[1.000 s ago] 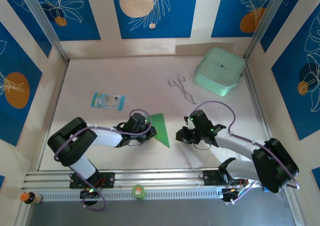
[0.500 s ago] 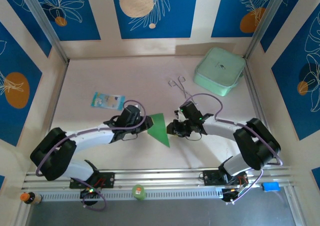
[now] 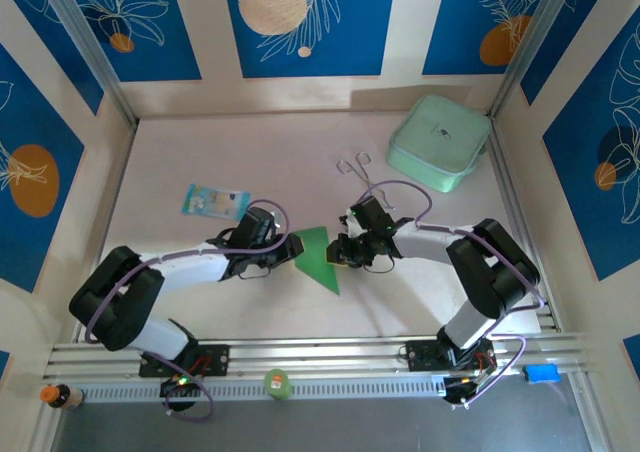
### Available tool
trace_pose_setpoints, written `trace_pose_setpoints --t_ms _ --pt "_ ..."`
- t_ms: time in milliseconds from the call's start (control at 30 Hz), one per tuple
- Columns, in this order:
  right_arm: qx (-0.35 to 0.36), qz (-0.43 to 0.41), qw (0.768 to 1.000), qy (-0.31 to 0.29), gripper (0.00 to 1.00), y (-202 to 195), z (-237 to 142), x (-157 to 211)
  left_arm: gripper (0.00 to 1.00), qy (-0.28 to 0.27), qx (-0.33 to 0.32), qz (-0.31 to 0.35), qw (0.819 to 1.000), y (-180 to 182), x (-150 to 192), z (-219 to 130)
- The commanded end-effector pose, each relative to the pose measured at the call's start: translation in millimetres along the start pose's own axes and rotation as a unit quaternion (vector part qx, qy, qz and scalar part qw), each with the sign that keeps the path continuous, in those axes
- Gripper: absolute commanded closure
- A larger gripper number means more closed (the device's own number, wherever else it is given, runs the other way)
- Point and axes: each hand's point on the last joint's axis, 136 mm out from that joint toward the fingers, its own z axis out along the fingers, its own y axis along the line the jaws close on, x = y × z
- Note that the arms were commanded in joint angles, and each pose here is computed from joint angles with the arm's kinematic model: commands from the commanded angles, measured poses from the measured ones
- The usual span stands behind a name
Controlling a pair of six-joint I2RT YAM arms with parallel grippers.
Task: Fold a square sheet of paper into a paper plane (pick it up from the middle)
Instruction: Fourth fold the wing at the center of the table.
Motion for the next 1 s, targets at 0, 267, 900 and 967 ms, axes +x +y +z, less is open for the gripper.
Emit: trace_pose_setpoints --t_ms 0,267,900,967 --pt "-0.016 -0.011 1.000 0.010 0.76 8.4 1.0 -1.1 0.57 0.011 0.012 0.000 1.000 1.0 2.5 2.0" --pt "-0.019 -0.016 1.000 0.003 0.85 8.1 -3.4 -0.3 0.56 0.015 0.007 -0.006 1.000 3.9 3.6 2.7" --pt "-0.067 -0.011 0.998 -0.019 0.94 8.7 -21.1 -0.3 0.46 0.020 0.008 -0.011 1.000 -0.2 -3.9 3.7" --pt "-0.072 -0.006 0.997 -0.021 0.94 7.4 -23.1 -0.1 0.46 0.022 0.011 -0.012 1.000 -1.4 -5.1 4.9"
